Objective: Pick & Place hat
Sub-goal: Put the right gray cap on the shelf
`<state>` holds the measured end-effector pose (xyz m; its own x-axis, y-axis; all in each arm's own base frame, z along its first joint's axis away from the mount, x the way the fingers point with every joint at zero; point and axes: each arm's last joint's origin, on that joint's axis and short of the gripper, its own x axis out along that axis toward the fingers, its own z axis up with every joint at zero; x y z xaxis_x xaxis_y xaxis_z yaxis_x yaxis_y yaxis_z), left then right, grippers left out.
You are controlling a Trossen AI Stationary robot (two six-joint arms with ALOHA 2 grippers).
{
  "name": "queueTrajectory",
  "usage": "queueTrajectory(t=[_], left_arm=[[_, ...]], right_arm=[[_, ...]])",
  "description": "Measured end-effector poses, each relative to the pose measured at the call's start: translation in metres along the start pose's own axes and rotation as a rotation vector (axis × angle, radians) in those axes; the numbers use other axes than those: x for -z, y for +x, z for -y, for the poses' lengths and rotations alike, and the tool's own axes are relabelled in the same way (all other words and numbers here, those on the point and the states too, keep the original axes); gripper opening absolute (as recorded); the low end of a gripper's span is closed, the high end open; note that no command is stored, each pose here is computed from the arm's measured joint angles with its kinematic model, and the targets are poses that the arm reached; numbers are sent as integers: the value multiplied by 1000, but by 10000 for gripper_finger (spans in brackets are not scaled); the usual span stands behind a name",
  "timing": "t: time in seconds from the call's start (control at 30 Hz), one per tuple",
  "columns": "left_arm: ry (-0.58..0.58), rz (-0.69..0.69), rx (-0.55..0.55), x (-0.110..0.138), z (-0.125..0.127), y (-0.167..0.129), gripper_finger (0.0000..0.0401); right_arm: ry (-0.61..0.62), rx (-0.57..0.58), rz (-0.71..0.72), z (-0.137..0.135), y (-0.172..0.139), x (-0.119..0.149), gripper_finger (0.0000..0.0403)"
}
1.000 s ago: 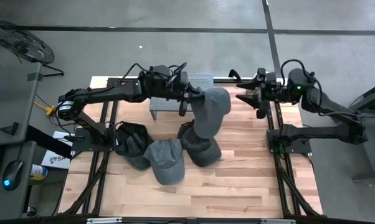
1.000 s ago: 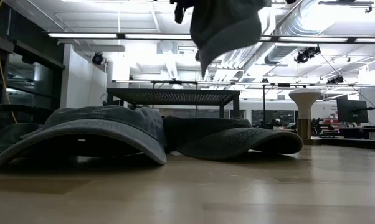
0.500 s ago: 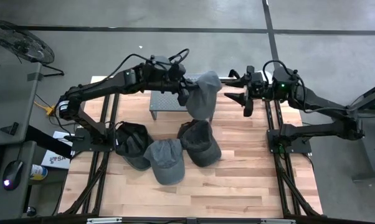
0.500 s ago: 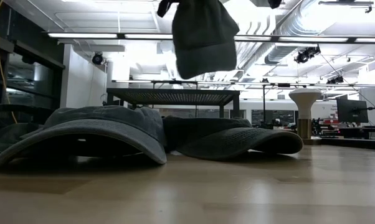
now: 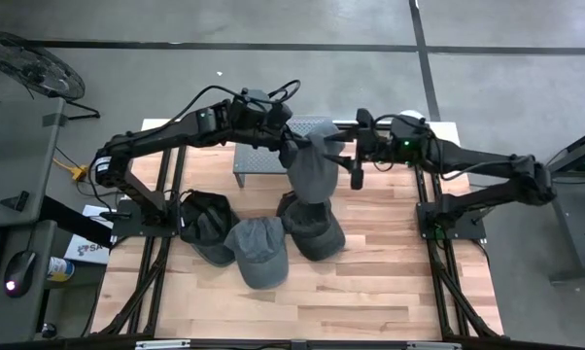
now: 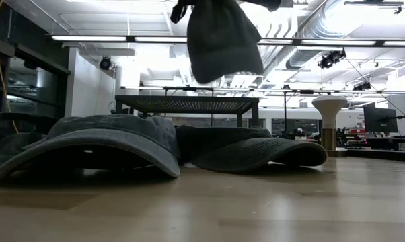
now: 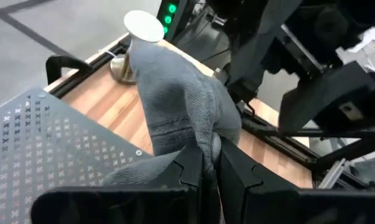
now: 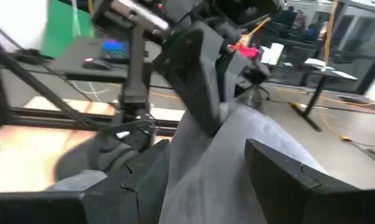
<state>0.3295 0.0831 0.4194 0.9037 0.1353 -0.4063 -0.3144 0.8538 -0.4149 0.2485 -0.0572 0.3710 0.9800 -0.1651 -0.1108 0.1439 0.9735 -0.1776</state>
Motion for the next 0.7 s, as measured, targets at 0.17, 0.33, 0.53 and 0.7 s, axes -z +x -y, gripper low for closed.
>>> queueTrajectory(t=[0.17, 0.33, 0.53, 0.7], left_arm=[[-1, -26, -12, 3, -2, 4, 21], [-3, -41, -13, 5, -3, 6, 21], [-3, -41, -12, 5, -3, 6, 21], [-1, -41, -13, 5, -3, 6, 21]], right_arm=[[-38, 61, 6, 0, 4, 0, 202], [-82, 60, 1, 3, 5, -11, 201], [-82, -12, -134, 8, 13, -40, 201], [-117, -79, -343, 12, 26, -60, 200]])
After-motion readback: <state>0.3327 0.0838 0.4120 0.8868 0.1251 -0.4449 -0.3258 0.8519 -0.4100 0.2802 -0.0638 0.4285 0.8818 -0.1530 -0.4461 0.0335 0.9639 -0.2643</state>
